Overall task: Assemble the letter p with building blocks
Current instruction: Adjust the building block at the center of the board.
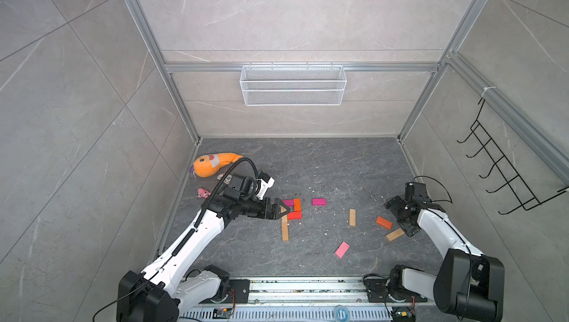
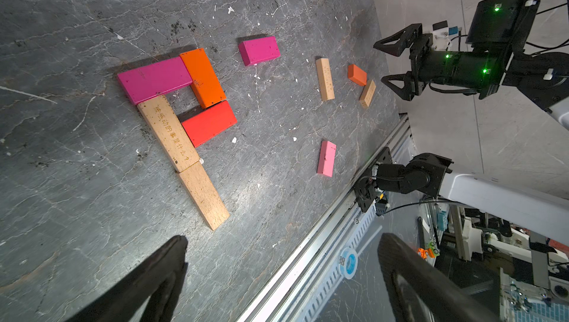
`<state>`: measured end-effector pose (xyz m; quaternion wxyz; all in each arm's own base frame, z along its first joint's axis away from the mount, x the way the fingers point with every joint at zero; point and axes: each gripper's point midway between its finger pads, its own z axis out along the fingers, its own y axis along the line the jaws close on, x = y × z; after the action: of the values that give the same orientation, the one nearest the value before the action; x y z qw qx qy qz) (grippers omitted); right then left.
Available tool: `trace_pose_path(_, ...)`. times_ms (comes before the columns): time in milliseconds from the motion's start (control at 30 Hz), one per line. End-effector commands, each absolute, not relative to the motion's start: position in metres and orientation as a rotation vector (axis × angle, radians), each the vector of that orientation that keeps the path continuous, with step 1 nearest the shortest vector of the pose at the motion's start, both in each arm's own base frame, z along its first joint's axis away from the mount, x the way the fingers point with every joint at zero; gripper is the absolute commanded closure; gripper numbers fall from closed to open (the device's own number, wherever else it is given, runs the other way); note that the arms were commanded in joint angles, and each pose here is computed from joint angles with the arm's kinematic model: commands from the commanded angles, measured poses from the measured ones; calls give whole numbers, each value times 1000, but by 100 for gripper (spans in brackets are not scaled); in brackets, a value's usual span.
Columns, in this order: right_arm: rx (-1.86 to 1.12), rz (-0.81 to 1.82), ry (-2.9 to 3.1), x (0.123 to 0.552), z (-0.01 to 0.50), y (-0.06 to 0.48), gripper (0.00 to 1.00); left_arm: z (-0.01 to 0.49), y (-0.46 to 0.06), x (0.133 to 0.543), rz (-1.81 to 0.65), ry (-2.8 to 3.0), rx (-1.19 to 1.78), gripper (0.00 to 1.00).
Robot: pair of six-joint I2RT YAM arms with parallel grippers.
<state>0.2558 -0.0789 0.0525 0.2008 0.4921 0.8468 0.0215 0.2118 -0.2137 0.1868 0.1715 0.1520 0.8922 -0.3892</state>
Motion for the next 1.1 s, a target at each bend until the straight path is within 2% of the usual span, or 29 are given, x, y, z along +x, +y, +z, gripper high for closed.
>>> trace_pose_path(0,1353,151,2380,266,44,-75,0,192,-214,211,-1105,2503,460,0)
trace_pose_path(400,1261,339,2503,273,23,-48,0,195,-214,210,-1106,2493,464,0)
trace_pose_path(1067,1139,542,2643,252,18,7,0,199,-213,209,-1107,2476,470,0)
